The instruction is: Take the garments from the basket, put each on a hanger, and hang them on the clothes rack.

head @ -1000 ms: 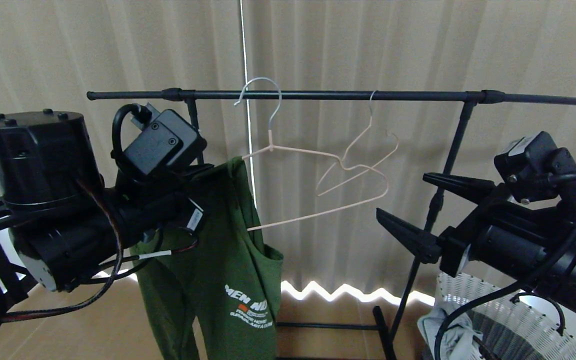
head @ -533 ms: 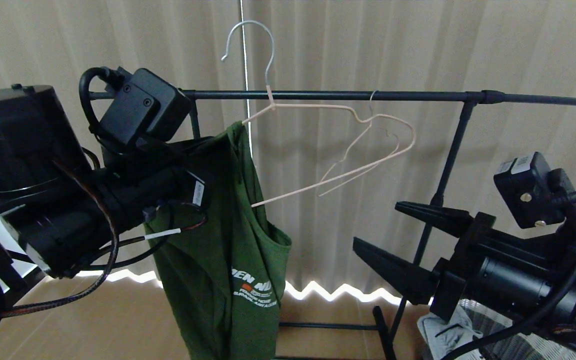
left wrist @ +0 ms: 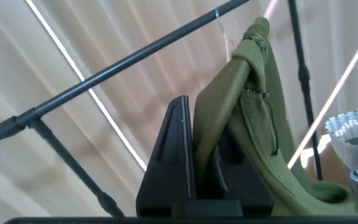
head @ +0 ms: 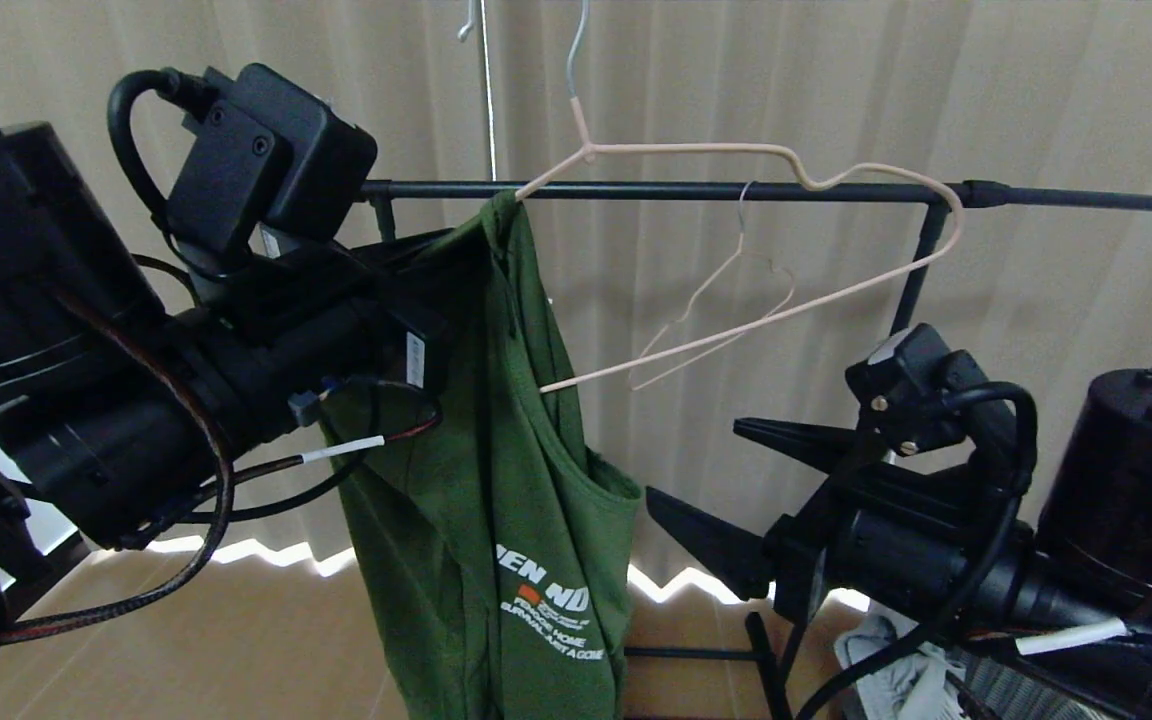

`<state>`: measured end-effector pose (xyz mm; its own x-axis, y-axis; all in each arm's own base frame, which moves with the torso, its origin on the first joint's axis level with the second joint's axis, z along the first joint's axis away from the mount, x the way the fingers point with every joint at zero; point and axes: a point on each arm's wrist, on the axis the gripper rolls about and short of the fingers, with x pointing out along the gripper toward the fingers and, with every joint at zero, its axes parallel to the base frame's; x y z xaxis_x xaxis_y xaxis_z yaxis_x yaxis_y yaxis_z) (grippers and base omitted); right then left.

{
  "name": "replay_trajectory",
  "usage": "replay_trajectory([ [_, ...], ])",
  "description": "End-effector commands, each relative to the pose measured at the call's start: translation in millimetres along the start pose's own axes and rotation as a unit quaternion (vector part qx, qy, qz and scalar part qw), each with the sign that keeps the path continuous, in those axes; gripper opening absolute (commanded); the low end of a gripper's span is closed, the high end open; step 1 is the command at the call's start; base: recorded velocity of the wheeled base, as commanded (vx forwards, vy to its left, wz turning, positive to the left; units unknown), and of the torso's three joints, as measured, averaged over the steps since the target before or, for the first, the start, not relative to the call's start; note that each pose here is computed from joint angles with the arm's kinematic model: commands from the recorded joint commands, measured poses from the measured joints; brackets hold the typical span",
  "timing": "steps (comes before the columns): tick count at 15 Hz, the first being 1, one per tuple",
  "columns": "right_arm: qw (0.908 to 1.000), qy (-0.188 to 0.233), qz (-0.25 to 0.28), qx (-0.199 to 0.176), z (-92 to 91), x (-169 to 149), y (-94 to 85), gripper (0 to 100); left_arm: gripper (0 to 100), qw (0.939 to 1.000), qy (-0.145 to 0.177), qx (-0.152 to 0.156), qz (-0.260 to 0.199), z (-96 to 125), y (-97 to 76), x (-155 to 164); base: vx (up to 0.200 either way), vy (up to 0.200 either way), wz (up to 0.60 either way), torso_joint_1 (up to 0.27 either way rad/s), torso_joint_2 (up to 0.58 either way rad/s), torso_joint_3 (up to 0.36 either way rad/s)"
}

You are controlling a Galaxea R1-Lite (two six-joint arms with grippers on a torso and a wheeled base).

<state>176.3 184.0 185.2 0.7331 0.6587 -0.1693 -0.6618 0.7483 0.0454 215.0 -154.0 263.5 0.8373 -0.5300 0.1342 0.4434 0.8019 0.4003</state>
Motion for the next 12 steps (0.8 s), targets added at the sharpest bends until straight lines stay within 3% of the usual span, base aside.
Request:
replay_trajectory([
  [1, 0.9999, 0.011, -0.01, 0.0, -3.9, 24.5, -0.1, 100, 0, 1.0, -0.007, 0.0, 0.002, 1.7, 0.2, -0.3, 0.0, 0.0, 0.0, 0.0, 0.0, 0.0],
  [12, 0.9968, 0.061, -0.053, -0.002, -30.7, 64.9, -14.7, 100, 0, 0.9993, -0.031, -0.005, -0.02, 12.5, -11.3, -4.9, 0.0, 0.0, 0.0, 0.0, 0.0, 0.0],
])
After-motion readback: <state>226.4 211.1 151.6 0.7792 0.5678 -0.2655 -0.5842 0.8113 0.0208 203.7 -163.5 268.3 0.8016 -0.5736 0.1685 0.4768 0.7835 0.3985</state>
